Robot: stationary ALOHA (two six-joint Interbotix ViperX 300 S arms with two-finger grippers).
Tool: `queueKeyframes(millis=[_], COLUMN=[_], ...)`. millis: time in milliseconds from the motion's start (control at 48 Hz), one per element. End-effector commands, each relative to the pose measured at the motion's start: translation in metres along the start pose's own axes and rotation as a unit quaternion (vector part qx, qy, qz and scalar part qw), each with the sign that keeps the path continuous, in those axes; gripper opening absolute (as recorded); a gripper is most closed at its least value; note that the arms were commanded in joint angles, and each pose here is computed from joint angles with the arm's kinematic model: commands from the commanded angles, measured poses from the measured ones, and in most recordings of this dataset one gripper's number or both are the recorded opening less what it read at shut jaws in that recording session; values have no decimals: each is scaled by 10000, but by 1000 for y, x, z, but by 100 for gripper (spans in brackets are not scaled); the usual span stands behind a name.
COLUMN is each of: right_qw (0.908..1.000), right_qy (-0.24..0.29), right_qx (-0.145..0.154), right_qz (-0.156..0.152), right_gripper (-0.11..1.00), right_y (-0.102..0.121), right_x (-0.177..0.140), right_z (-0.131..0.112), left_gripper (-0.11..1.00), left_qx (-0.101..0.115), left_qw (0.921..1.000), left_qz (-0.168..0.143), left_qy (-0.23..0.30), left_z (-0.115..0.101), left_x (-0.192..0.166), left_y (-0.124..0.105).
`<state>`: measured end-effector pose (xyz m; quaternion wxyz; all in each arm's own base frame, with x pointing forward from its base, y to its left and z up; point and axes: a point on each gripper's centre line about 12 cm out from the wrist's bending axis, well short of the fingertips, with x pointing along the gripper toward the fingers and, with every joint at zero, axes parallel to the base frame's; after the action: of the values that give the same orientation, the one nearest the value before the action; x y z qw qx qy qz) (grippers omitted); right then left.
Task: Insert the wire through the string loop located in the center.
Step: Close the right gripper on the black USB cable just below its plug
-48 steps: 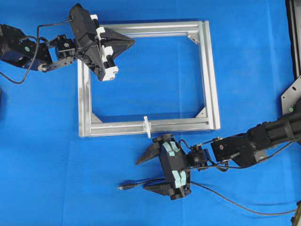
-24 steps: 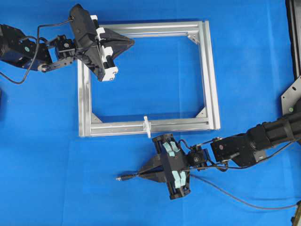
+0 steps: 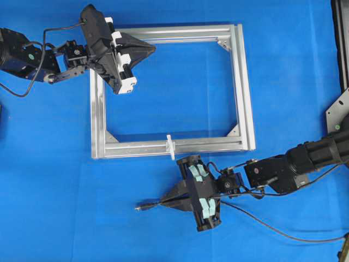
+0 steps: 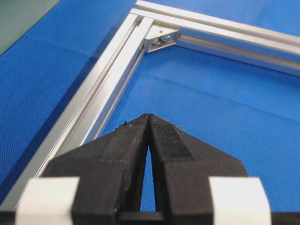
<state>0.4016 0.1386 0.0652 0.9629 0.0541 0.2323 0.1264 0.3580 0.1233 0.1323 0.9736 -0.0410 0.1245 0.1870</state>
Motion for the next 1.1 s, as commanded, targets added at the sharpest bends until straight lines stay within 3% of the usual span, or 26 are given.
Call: queueKeyframes(millis=[0,438,1084], right_qw=[9998,9997,9998], right_qy=[-186,-212,-136], right_qx=[-8,-35,-50], right_qz=[89,121,113], right_gripper=[-3,-3,-3], right_y=[8,17,17], right_x=[-5,-36,-39], right_z=[20,75,76], left_gripper=[0,0,0], left_qx=[4,-12,-23], left_qw=[9998,9998,9998], left_qz=[-5,-5,2], left_qy=[-222,-222,-177], left_z=[15,15,12], left_x=[-2,-3,-6], left_y=[0,0,1])
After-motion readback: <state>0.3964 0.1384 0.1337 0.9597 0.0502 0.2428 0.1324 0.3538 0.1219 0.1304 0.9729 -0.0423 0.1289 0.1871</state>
